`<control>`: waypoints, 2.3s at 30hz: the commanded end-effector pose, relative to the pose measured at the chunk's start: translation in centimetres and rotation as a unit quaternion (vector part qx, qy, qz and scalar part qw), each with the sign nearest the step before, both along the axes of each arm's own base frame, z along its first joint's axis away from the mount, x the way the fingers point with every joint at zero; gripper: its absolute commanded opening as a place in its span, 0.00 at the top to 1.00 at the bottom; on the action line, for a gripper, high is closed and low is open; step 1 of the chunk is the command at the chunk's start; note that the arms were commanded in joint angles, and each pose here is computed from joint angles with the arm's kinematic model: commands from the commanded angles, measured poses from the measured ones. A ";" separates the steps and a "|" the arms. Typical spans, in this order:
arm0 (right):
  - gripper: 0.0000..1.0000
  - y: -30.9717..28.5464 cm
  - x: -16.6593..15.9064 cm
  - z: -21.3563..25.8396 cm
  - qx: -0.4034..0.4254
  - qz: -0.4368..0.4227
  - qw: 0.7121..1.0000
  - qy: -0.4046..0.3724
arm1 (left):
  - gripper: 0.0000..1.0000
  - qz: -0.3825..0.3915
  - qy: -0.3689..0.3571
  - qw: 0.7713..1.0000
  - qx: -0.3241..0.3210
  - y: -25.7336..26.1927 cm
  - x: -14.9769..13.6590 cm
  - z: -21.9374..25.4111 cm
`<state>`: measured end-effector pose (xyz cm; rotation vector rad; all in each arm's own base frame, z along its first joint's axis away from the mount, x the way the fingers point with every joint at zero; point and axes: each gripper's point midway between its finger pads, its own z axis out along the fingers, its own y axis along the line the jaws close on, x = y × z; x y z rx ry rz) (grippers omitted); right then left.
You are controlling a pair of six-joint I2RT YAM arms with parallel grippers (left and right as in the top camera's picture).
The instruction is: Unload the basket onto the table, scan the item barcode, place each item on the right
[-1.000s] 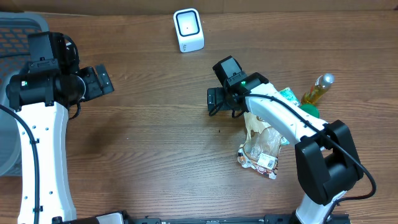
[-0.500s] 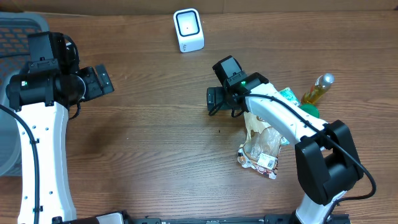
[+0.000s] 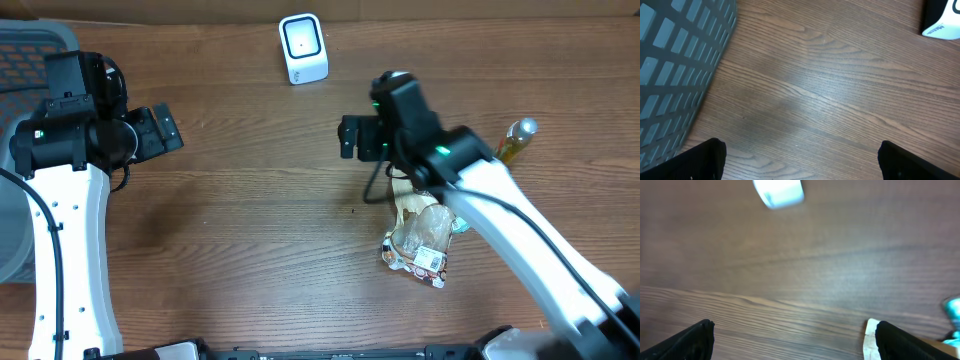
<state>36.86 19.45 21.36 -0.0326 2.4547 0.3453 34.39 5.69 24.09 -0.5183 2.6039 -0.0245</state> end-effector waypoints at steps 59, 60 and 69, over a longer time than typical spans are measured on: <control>0.00 -18.2 -17.1 12.5 0.171 -0.154 0.805 -0.547 | 0.00 -0.006 -0.006 1.000 0.007 0.2 0.2 0.4; 0.00 -18.2 -17.2 13.0 0.178 -0.151 0.789 -0.568 | 0.00 -0.006 -0.006 1.000 0.007 0.2 0.2 0.4; 0.00 -18.4 -17.6 11.5 0.206 -0.141 0.707 -0.662 | 0.00 -0.006 -0.006 1.000 0.007 0.2 0.2 0.4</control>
